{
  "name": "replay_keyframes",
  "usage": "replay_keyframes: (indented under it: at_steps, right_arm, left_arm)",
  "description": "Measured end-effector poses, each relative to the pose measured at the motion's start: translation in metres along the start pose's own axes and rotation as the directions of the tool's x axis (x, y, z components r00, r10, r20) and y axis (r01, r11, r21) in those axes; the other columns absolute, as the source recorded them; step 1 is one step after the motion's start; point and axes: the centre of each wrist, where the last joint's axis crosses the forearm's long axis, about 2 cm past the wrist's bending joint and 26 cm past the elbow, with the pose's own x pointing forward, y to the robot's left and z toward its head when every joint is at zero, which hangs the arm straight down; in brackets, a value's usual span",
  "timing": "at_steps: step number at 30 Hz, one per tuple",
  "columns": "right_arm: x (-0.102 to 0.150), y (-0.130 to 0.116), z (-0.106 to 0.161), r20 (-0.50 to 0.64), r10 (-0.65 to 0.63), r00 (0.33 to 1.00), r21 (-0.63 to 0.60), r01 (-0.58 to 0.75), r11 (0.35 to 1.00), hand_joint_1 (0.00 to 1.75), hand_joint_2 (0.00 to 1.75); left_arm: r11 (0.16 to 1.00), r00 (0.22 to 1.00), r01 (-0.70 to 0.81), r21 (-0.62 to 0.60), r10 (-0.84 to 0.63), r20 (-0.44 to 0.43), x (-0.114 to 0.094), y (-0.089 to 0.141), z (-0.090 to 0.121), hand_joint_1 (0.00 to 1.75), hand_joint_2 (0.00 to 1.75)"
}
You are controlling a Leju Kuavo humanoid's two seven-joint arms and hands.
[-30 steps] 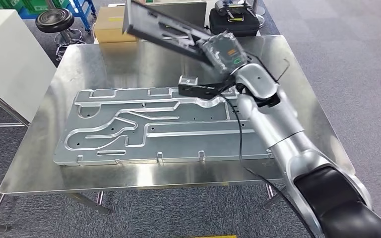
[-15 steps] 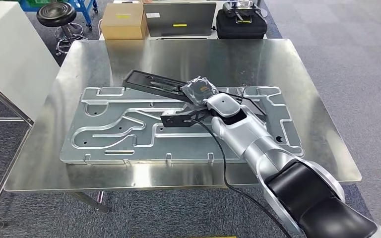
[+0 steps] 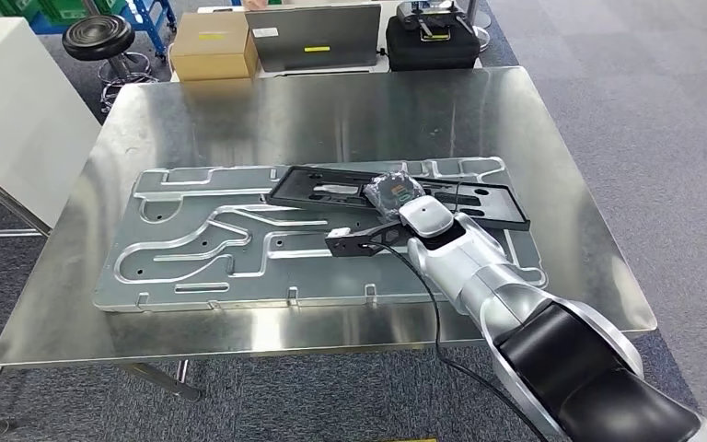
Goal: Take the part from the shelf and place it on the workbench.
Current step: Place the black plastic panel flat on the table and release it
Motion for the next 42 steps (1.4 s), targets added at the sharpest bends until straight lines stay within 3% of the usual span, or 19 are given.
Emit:
replay_keyframes:
  at_steps: [1,5,12,16,24,31,36,42]
  right_arm:
    - [0.000,0.001,0.000,0.001,0.010,1.000,0.005,-0.010,1.000,1.75,1.75]
    - [0.000,0.006,0.001,0.018,0.054,0.998,0.019,-0.054,0.998,0.00,0.00]
    - [0.006,0.019,0.004,0.068,0.082,0.994,0.016,-0.084,0.996,0.00,0.00]
    - [0.006,0.020,0.004,0.073,0.081,0.994,0.000,-0.081,0.997,0.00,0.00]
    - [0.010,0.025,0.006,0.109,0.039,0.993,-0.078,-0.030,0.997,0.00,0.00]
    - [0.016,0.020,0.007,0.248,-0.133,0.960,-0.230,0.191,0.954,0.00,0.00]
    - [0.014,0.011,0.013,0.356,-0.247,0.901,-0.392,0.384,0.836,0.00,0.00]
    - [-0.013,0.039,0.052,0.417,-0.419,0.806,-0.557,0.591,0.583,0.00,0.00]
  left_arm:
    - [1.000,1.000,0.002,0.001,-0.002,0.003,0.000,0.000,0.000,0.00,0.00]
    - [1.000,1.000,0.013,0.002,-0.013,0.015,0.001,0.001,0.000,0.00,1.75]
    - [0.999,0.999,0.040,0.016,-0.040,0.014,0.001,0.001,0.000,0.00,1.75]
    - [0.999,0.998,0.050,0.014,-0.051,0.024,0.000,0.001,0.000,0.00,0.00]
    - [0.999,0.998,0.051,0.010,-0.051,0.033,0.003,-0.001,-0.002,0.00,0.00]
    - [0.999,0.998,0.049,0.008,-0.050,0.034,0.001,-0.001,-0.001,0.00,0.00]
    - [0.999,0.998,0.047,0.004,-0.047,0.040,-0.001,-0.001,0.000,0.00,0.00]
    - [0.999,0.998,0.037,-0.011,-0.037,0.045,-0.004,-0.001,0.002,0.00,0.00]
